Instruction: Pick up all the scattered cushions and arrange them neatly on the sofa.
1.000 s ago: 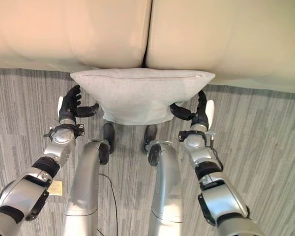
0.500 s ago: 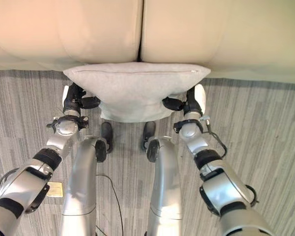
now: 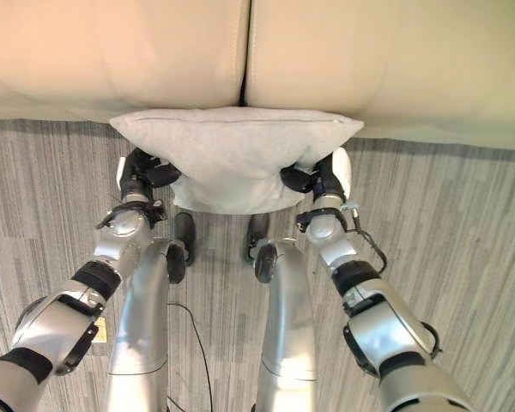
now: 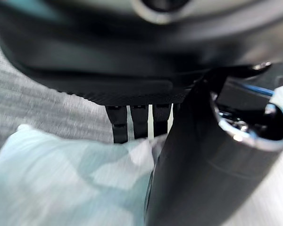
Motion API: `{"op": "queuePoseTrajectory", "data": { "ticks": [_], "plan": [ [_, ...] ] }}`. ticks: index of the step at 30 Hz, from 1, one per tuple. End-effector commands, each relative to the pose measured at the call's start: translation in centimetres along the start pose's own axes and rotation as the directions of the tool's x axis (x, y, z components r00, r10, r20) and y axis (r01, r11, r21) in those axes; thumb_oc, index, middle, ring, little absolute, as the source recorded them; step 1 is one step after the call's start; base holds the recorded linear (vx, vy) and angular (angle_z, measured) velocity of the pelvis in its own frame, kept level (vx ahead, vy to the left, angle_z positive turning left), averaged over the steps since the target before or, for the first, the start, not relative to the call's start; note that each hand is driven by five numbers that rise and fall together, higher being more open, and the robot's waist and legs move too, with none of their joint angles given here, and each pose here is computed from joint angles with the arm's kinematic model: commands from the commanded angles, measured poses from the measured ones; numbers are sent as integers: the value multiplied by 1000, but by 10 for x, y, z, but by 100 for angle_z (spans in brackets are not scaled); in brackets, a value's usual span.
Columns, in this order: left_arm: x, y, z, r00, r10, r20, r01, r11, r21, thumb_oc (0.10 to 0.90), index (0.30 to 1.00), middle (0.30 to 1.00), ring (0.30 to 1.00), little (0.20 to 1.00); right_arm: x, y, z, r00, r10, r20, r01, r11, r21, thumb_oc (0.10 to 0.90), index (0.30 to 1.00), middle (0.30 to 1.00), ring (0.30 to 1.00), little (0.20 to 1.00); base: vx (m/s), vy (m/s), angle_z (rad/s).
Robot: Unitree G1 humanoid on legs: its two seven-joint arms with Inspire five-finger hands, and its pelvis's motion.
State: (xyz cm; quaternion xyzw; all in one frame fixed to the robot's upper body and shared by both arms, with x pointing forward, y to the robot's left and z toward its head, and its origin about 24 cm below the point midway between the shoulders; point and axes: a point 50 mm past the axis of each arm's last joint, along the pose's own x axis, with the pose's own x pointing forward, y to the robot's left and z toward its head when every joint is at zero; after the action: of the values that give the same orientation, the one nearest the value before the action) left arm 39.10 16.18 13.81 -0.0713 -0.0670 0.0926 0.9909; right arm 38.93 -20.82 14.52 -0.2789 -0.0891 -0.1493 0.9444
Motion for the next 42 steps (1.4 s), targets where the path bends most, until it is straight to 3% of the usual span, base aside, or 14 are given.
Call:
{"op": "queuePoseTrajectory", "data": {
  "ticks": [1, 6, 16, 23, 24, 27, 42],
  "plan": [
    [-23, -59, 25, 948, -225, 223, 261, 954, -148, 400, 300, 300, 300, 300, -14, 35, 73, 938, 61, 342, -121, 980, 159, 400, 300, 300, 300, 300, -113, -7, 4],
    [-46, -54, -6, 958, -234, 167, 268, 937, -223, 400, 300, 300, 300, 300, -44, 40, 45, 949, 77, 307, -159, 955, 251, 400, 300, 300, 300, 300, -61, -6, 3],
    [-94, -24, -49, 958, -274, 89, 286, 937, -199, 400, 300, 300, 300, 300, -106, 36, -6, 965, 136, 226, -207, 922, 327, 400, 300, 300, 300, 300, 46, -24, 5],
    [-109, -8, -57, 956, -285, 72, 292, 946, -143, 400, 300, 300, 300, 300, -124, 30, -18, 961, 179, 213, -240, 920, 311, 400, 300, 300, 300, 300, 148, -43, 1],
    [-123, 10, -64, 961, -271, 48, 274, 957, -92, 400, 300, 300, 300, 300, -137, 20, -26, 956, 201, 214, -252, 937, 244, 400, 300, 300, 300, 300, 317, -90, 4],
    [-136, 21, -77, 965, -263, -10, 262, 963, -60, 400, 300, 300, 300, 300, -150, 8, -39, 966, 193, 170, -229, 947, 227, 400, 300, 300, 300, 300, 240, -69, 2],
    [-143, 27, -89, 964, -253, -79, 251, 967, -28, 400, 300, 300, 300, 300, -153, -2, -47, 983, 144, 118, -169, 956, 242, 400, 300, 300, 300, 300, 84, 4, 15]
  ]
}}
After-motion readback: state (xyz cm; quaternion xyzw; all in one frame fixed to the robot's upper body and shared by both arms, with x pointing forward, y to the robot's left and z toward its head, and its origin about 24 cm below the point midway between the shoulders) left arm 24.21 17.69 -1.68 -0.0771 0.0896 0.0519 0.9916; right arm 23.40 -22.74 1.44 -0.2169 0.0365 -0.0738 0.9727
